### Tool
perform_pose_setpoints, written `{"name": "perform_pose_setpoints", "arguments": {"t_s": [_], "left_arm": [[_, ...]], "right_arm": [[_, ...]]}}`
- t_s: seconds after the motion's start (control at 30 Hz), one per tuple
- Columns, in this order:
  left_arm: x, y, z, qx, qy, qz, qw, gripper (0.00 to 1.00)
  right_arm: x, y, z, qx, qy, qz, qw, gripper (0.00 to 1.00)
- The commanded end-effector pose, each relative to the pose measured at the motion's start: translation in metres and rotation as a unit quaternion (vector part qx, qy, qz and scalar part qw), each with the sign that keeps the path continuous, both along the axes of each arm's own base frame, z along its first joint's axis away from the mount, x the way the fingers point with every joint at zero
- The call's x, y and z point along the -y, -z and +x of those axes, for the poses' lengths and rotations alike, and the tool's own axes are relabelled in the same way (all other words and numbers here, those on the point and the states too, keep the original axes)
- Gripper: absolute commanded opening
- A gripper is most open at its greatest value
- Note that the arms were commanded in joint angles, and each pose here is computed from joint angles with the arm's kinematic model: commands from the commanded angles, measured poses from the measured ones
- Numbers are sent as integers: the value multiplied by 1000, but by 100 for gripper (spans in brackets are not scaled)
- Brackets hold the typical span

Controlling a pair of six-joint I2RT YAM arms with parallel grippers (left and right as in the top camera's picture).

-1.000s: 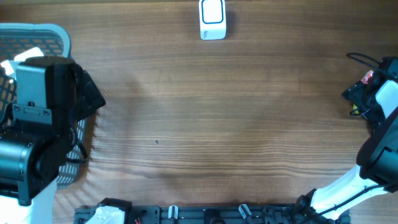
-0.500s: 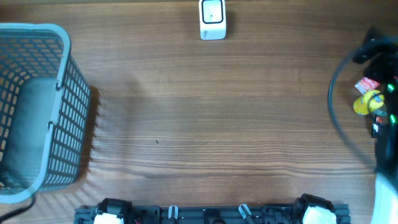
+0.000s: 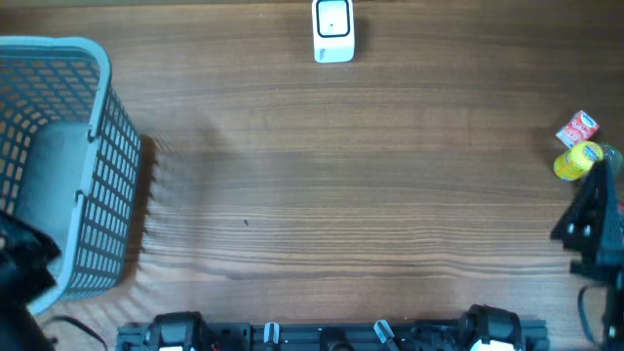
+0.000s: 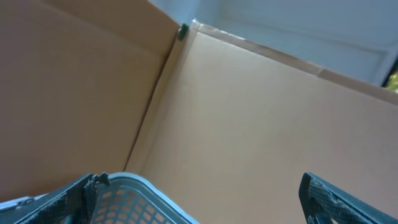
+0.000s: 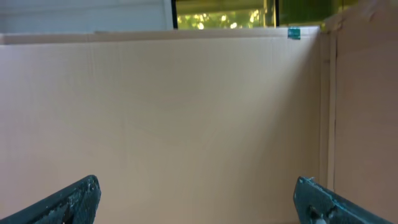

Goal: Scan the item barcode

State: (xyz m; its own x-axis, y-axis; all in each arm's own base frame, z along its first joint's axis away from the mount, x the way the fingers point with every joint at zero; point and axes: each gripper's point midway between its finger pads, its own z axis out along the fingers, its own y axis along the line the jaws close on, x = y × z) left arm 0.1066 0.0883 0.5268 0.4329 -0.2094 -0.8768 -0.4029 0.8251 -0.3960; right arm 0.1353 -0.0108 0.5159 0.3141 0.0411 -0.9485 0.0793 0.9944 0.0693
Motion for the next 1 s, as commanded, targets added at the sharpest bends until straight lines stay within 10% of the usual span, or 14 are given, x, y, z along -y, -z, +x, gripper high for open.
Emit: {"name": "perform_pose_setpoints", "arguments": {"t_s": [0.0, 0.2, 0.5, 0.67, 0.8, 0.97], "left_arm": [[22, 22, -3, -6, 49, 36, 998, 100], [49, 25, -57, 58, 90, 73, 992, 100], [60, 27, -114, 123, 85, 93, 984, 100], [67, -46, -186, 327, 67, 133, 933, 100], [49, -7, -134, 220, 54, 91, 970, 100], [68, 30, -32, 210, 139, 143, 957, 100]], "right_arm": [[-14, -9, -55, 62, -5, -17, 998, 100], [-33, -1, -148, 160, -6, -36, 986, 100], [-41, -9, -163, 191, -43, -5, 981, 100], [-15, -9, -155, 204, 18, 29, 978, 100], [-15, 33, -89, 121, -13, 31, 992, 100], [-25, 114, 24, 99, -118, 28, 988, 100]]}}
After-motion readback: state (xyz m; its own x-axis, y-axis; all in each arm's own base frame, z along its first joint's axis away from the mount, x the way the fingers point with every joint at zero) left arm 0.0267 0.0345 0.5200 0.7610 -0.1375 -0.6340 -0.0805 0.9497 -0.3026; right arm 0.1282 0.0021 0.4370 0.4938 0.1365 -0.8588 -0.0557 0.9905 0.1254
